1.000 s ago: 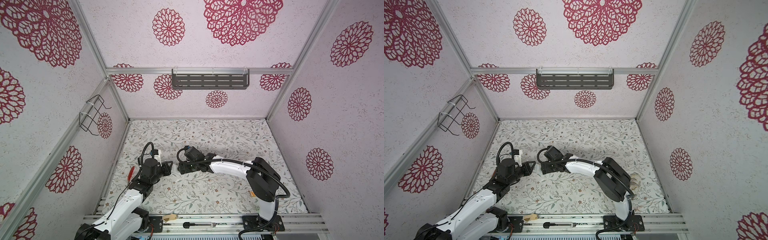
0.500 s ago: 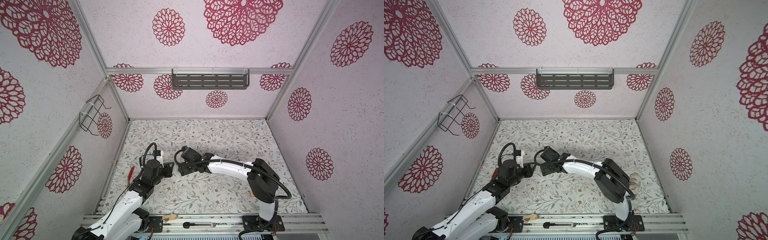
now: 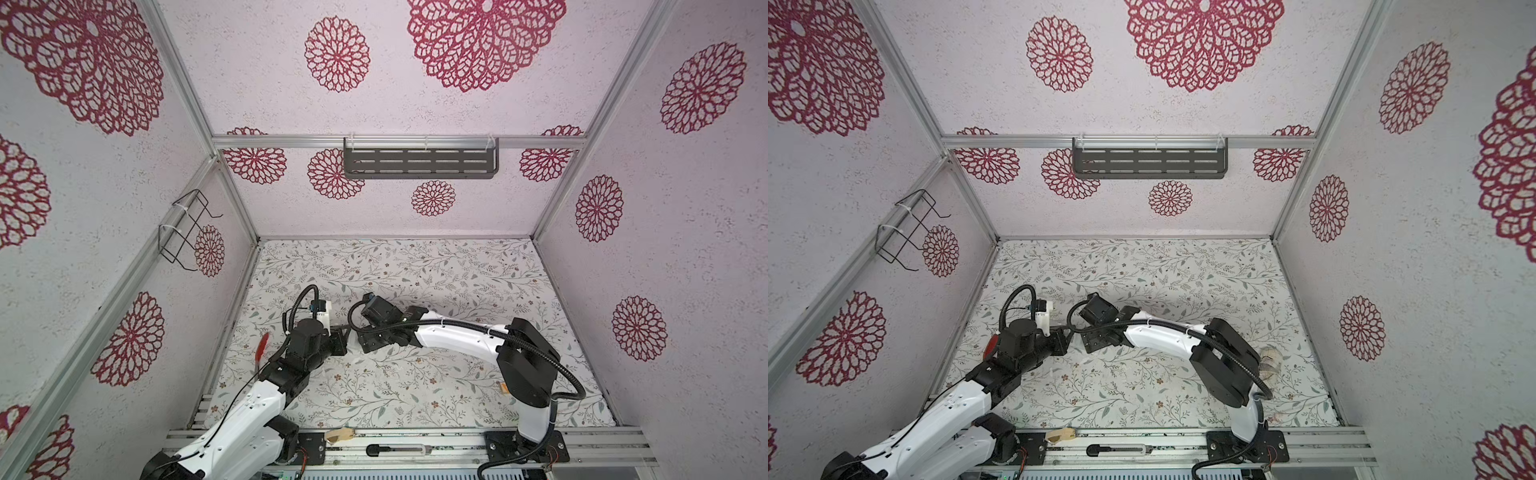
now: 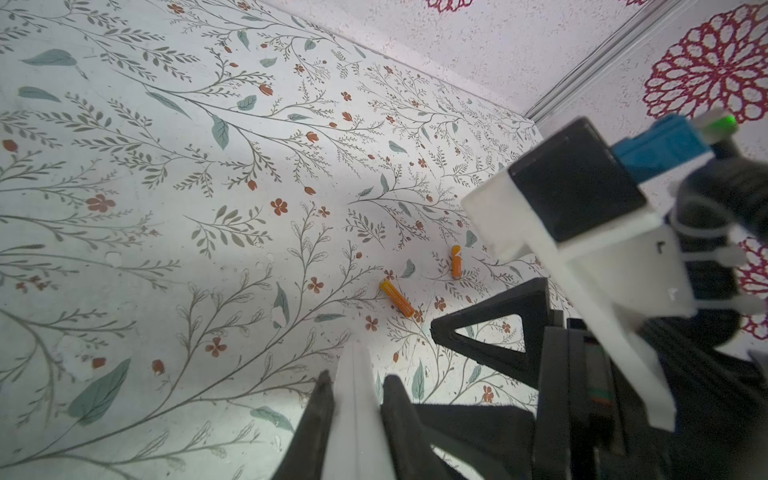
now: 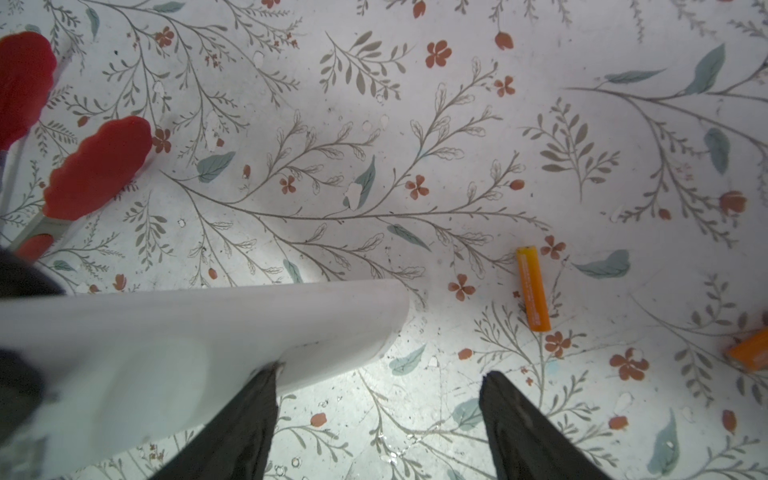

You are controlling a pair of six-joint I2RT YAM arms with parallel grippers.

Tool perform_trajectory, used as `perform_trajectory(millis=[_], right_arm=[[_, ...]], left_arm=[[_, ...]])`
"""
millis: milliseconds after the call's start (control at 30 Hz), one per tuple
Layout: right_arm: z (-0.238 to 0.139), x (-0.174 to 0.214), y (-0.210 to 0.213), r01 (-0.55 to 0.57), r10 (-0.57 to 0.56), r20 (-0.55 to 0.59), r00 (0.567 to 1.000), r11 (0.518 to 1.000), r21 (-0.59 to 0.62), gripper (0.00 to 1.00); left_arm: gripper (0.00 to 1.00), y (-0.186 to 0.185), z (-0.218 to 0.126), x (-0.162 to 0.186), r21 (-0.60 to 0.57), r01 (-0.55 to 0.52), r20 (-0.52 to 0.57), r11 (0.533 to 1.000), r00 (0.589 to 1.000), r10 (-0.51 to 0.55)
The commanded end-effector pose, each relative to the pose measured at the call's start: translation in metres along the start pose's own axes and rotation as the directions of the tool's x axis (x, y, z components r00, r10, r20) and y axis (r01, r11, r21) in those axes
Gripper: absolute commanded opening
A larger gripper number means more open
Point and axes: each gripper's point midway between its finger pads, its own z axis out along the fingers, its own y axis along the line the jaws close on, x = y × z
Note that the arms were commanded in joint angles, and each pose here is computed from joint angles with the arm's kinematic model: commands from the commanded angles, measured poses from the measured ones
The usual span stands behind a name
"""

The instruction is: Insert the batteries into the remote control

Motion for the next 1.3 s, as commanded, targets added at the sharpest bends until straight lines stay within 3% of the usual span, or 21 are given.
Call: perform_trajectory(millis=[0,400,667,900,1267], right_arm=[[0.021,0.059,-0.077,0.071,-0.016,-0.208,0.978,0.963,0.258,0.8],[0.003,0.048,-0.078,0.033,0.001,-0.149,0.989,0.974,0.225,0.79],[-0.013,0.028,-0.034,-0.039,0.038,-0.031,0.999,0.998,-0.043,0.79],[-0.019,0.012,0.006,-0.136,0.157,0.043,0.987,0.943,-0.304,0.79],[-0.009,0.002,0.009,-0.265,0.316,0.062,0.947,0.875,-0.404,0.79]], left_arm=[[0.0,-0.013,-0.003,0.013,0.05,-0.038,-0.07,0.998,0.997,0.042],[0.0,-0.012,-0.002,0.013,0.038,-0.044,-0.07,0.998,0.996,0.046],[0.0,-0.011,-0.001,0.016,0.038,-0.033,-0.081,0.999,0.996,0.036],[0.0,-0.009,0.001,0.025,0.037,0.003,-0.119,0.999,0.993,0.002],[0.0,-0.009,-0.001,0.03,0.041,0.015,-0.137,0.999,0.99,-0.009]])
